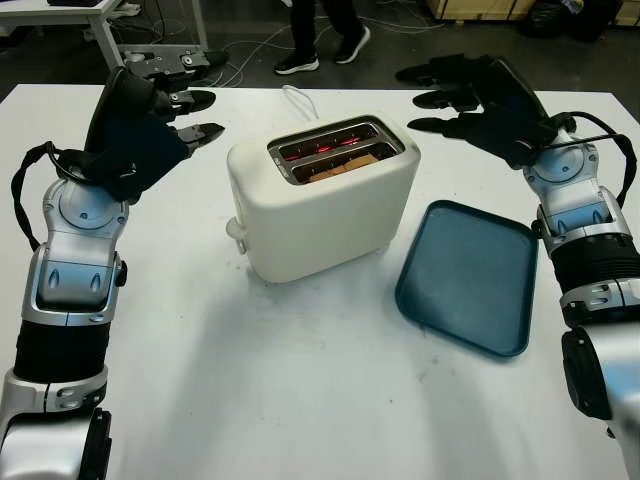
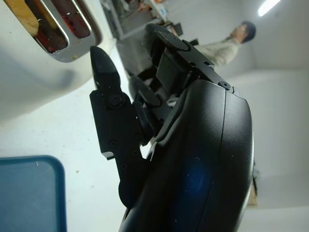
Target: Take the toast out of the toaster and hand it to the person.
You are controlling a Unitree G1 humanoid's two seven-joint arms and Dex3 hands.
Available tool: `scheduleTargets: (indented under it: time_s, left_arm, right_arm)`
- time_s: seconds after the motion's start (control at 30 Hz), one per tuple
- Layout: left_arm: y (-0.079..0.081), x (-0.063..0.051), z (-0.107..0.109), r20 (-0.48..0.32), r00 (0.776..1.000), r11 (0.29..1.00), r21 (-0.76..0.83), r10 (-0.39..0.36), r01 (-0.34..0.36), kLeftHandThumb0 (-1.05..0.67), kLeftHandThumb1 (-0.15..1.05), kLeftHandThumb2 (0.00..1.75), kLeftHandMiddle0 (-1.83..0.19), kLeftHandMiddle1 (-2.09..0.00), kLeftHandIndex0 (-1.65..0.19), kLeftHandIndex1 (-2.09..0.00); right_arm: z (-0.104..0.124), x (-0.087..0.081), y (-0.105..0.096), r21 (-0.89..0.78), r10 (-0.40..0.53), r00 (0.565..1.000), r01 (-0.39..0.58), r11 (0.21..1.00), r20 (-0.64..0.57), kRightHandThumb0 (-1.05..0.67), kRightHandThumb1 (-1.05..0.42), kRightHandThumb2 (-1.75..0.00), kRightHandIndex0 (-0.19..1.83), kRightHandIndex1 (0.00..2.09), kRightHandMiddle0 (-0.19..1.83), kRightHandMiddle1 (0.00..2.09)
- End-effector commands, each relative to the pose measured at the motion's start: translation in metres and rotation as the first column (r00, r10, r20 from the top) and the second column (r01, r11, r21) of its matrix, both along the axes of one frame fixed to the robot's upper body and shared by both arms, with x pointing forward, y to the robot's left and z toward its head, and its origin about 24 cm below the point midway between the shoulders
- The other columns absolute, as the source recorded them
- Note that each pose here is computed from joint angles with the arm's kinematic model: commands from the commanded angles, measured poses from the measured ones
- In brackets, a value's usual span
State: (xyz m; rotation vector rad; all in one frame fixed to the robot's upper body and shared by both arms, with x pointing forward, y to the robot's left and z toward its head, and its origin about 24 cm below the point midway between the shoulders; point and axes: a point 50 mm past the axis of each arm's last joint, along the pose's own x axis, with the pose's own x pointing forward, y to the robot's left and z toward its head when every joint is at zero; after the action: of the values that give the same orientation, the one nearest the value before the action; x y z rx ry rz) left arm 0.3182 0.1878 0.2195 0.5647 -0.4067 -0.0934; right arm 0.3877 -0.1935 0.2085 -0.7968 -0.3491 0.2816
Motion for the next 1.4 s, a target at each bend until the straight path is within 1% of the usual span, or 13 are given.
scheduleTargets:
  time_s: [0.0, 0.23, 0.4, 0.6, 0.77, 0.83, 0.97, 1.1, 1.2, 1.37]
  left_arm:
    - [-0.001, -0.002, 0.0, 0.011, 1.0, 0.999, 0.035, 0.005, -0.006, -0.32, 0.92, 0.04, -0.65, -0.21, -0.63, -0.04]
    - [-0.001, -0.002, 0.0, -0.002, 1.0, 1.0, 0.006, 0.003, -0.003, -0.32, 0.92, 0.04, -0.62, -0.24, -0.62, -0.03]
    - [0.001, -0.002, -0.001, 0.014, 1.0, 0.999, 0.036, 0.011, -0.011, -0.33, 0.92, 0.04, -0.62, -0.29, -0.63, -0.04]
    - [0.002, -0.002, -0.001, 0.003, 1.0, 1.0, 0.021, 0.015, -0.016, -0.35, 0.92, 0.05, -0.58, -0.33, -0.63, -0.04]
    - [0.0, -0.003, -0.001, 0.004, 1.0, 1.0, 0.019, 0.009, -0.009, -0.33, 0.92, 0.05, -0.56, -0.37, -0.62, -0.04]
    - [0.0, -0.003, -0.001, 0.002, 1.0, 1.0, 0.015, 0.007, -0.007, -0.33, 0.92, 0.05, -0.56, -0.38, -0.62, -0.04]
    - [0.001, -0.005, -0.002, -0.001, 1.0, 1.0, 0.02, 0.013, -0.013, -0.34, 0.92, 0.05, -0.53, -0.44, -0.63, -0.04]
    - [0.004, -0.006, -0.002, -0.005, 1.0, 1.0, 0.011, 0.028, -0.027, -0.36, 0.92, 0.05, -0.47, -0.57, -0.63, -0.05]
    - [0.006, -0.007, -0.003, -0.012, 0.999, 0.999, -0.007, 0.034, -0.034, -0.36, 0.92, 0.05, -0.45, -0.62, -0.63, -0.05]
    - [0.007, -0.009, -0.004, -0.022, 0.999, 0.999, -0.022, 0.04, -0.04, -0.34, 0.92, 0.05, -0.44, -0.68, -0.63, -0.05]
  right_arm:
    - [-0.002, -0.001, 0.0, -0.013, -0.002, 1.0, 0.002, 1.0, -0.008, -0.36, -0.86, 0.0, 0.8, 0.06, 0.73, 0.02]
    - [-0.003, -0.002, -0.001, -0.014, 0.008, 1.0, -0.008, 1.0, -0.02, -0.37, -0.87, 0.0, 0.82, 0.06, 0.73, 0.02]
    - [-0.004, -0.003, 0.001, -0.003, 0.015, 1.0, -0.015, 1.0, -0.022, -0.37, -0.87, 0.0, 0.81, 0.05, 0.73, 0.01]
    - [-0.003, -0.005, 0.0, 0.005, 0.005, 1.0, -0.005, 1.0, -0.014, -0.36, -0.88, 0.0, 0.8, 0.05, 0.73, 0.01]
    - [-0.005, -0.006, -0.003, 0.009, 0.0, 1.0, 0.0, 1.0, -0.016, -0.33, -0.88, 0.0, 0.79, 0.03, 0.71, 0.0]
    - [-0.005, -0.006, -0.004, -0.004, -0.004, 1.0, 0.004, 1.0, -0.011, -0.35, -0.89, -0.01, 0.79, 0.03, 0.71, 0.0]
    - [-0.006, -0.007, -0.005, -0.015, -0.008, 1.0, 0.008, 1.0, -0.006, -0.36, -0.9, -0.01, 0.79, 0.03, 0.7, 0.0]
    - [-0.007, -0.007, -0.006, -0.023, -0.01, 1.0, 0.01, 1.0, 0.016, -0.34, -0.89, 0.0, 0.82, 0.04, 0.73, 0.01]
    - [-0.009, -0.007, -0.008, 0.009, -0.014, 1.0, 0.014, 1.0, 0.006, -0.3, -0.89, 0.0, 0.82, 0.04, 0.73, 0.01]
    - [-0.011, -0.007, -0.01, 0.011, -0.029, 0.999, 0.03, 0.999, -0.015, -0.31, -0.89, 0.0, 0.79, 0.02, 0.71, 0.0]
